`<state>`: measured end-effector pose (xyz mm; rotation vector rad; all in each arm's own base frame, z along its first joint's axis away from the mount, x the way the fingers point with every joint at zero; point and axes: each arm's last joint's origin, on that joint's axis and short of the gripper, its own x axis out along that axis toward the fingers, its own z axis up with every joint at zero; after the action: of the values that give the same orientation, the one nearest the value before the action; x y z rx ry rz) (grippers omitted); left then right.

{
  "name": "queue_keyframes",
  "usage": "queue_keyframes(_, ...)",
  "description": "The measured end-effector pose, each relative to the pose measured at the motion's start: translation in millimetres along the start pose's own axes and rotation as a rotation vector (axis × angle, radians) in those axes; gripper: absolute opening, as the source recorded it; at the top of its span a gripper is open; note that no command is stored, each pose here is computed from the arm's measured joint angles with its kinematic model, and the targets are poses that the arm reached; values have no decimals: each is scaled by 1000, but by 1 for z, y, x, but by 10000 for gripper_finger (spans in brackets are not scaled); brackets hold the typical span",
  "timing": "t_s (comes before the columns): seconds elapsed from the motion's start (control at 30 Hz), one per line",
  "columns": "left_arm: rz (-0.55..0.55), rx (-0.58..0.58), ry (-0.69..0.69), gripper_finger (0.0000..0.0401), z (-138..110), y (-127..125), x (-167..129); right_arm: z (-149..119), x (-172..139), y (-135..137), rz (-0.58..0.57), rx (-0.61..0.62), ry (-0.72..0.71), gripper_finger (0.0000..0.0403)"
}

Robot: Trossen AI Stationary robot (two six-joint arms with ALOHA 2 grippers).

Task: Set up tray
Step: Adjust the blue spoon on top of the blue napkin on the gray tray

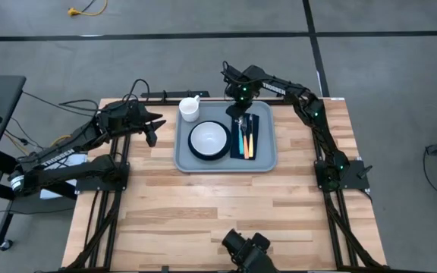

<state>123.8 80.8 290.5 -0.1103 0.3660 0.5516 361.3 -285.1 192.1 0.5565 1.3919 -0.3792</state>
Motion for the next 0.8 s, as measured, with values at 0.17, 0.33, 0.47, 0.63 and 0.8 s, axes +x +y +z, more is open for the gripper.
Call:
queue_keyframes(0.17, 0, 0, 4, 114, 0, 0, 0, -1, -1, -9, 1, 74, -3, 0)
queue_keyframes(0.33, 0, 0, 4, 114, 0, 0, 0, -2, -2, -11, 7, 90, 5, 0)
queue_keyframes(0.47, -1, 0, 4, 114, 0, 0, 0, -2, -1, -7, 9, 94, 17, 0)
queue_keyframes(0.63, -1, 0, 3, 114, 0, 0, 0, 0, 0, 0, 66, 96, -1, 0)
queue_keyframes(0.8, -1, -5, 3, 114, 0, 0, 0, 2, 0, -3, 75, 143, -27, 0)
